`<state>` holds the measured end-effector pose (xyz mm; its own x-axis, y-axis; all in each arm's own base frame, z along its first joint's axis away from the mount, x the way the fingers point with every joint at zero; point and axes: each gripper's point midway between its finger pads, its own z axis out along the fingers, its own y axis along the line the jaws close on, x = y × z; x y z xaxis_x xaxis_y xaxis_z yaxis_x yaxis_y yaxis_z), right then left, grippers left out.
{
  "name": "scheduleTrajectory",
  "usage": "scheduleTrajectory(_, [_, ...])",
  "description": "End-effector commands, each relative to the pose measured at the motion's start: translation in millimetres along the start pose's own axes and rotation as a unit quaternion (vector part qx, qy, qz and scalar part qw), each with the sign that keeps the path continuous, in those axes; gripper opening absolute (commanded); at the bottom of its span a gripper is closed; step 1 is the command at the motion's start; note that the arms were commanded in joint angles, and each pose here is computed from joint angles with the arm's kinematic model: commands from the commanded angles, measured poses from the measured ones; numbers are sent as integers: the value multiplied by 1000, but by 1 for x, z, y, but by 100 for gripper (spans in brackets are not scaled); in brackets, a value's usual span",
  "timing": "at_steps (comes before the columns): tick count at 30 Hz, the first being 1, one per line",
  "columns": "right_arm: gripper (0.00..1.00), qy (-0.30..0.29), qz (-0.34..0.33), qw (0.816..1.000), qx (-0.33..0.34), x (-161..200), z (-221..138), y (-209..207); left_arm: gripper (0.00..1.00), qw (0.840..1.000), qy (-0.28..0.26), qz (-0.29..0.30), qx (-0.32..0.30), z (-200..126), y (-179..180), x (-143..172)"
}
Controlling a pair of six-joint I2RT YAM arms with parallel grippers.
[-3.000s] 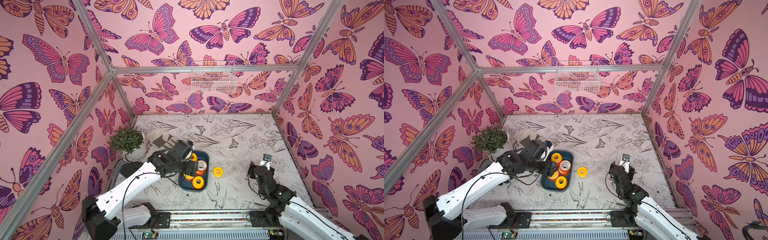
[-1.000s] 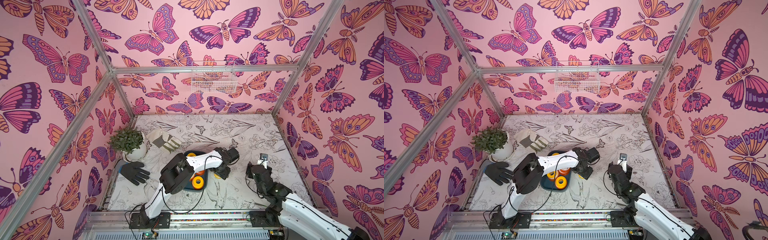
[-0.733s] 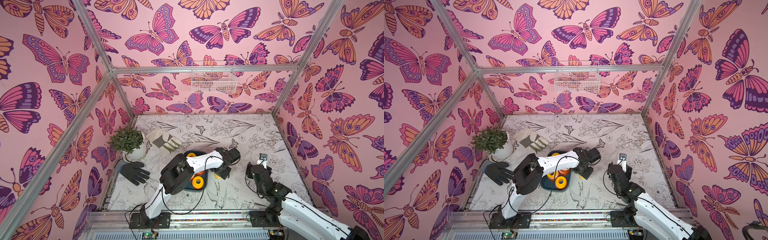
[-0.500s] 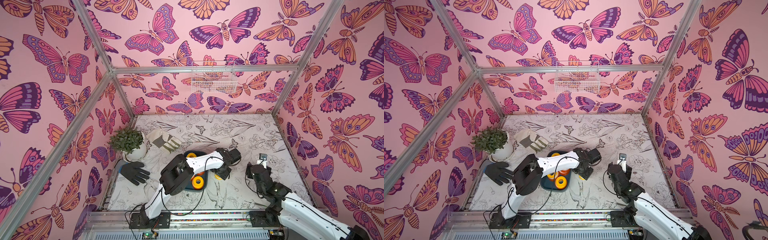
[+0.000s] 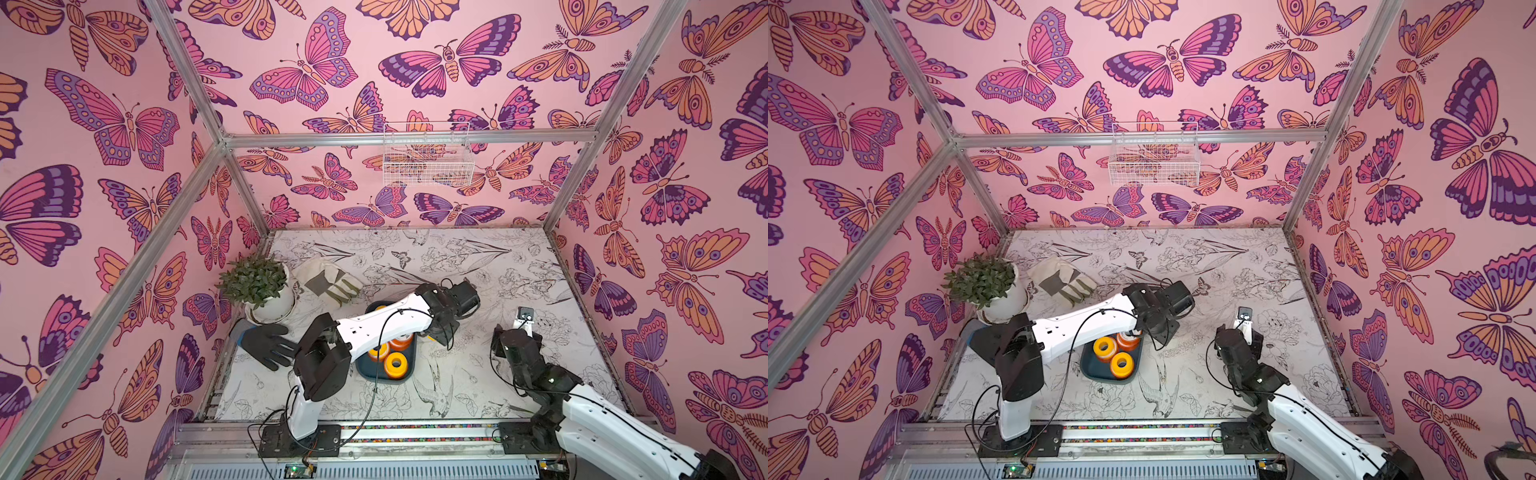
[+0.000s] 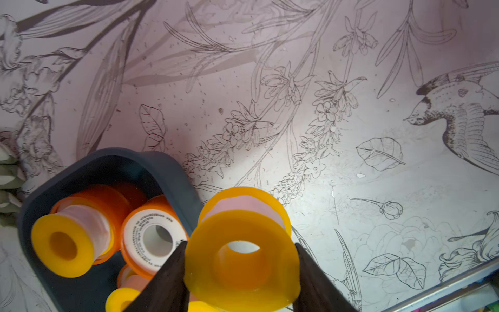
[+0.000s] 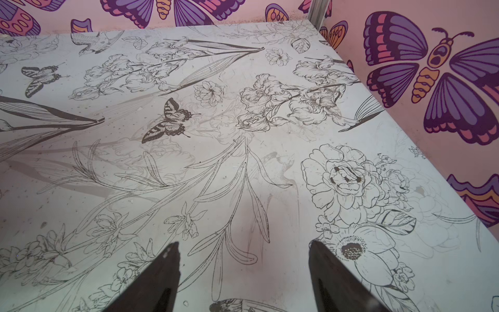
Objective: Put the sealing tape into the storage box
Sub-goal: Pick up the sealing tape at the center of the board, then place the sealing tape in the storage box.
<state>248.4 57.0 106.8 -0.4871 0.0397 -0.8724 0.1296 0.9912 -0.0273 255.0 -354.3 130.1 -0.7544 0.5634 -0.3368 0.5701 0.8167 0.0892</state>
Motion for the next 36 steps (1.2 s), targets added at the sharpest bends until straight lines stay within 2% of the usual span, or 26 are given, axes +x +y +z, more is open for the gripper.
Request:
scheduleTrajectory(1, [79,-14,11,1000,-7,-17,-3,5,58,999,13,-16,-39,-7,36,11])
scheduleTrajectory(10, [79,-13,10,1000,-7,-17,-2,5,58,996,37,-61,-46,1,75,27])
scheduleTrajectory(24, [78,-10,7,1000,-7,-16,-2,6,58,994,65,-77,-34,26,78,47])
scheduleTrajectory(36, [78,-10,6,1000,-8,-16,-2,6,64,994,65,-82,-34,35,79,46])
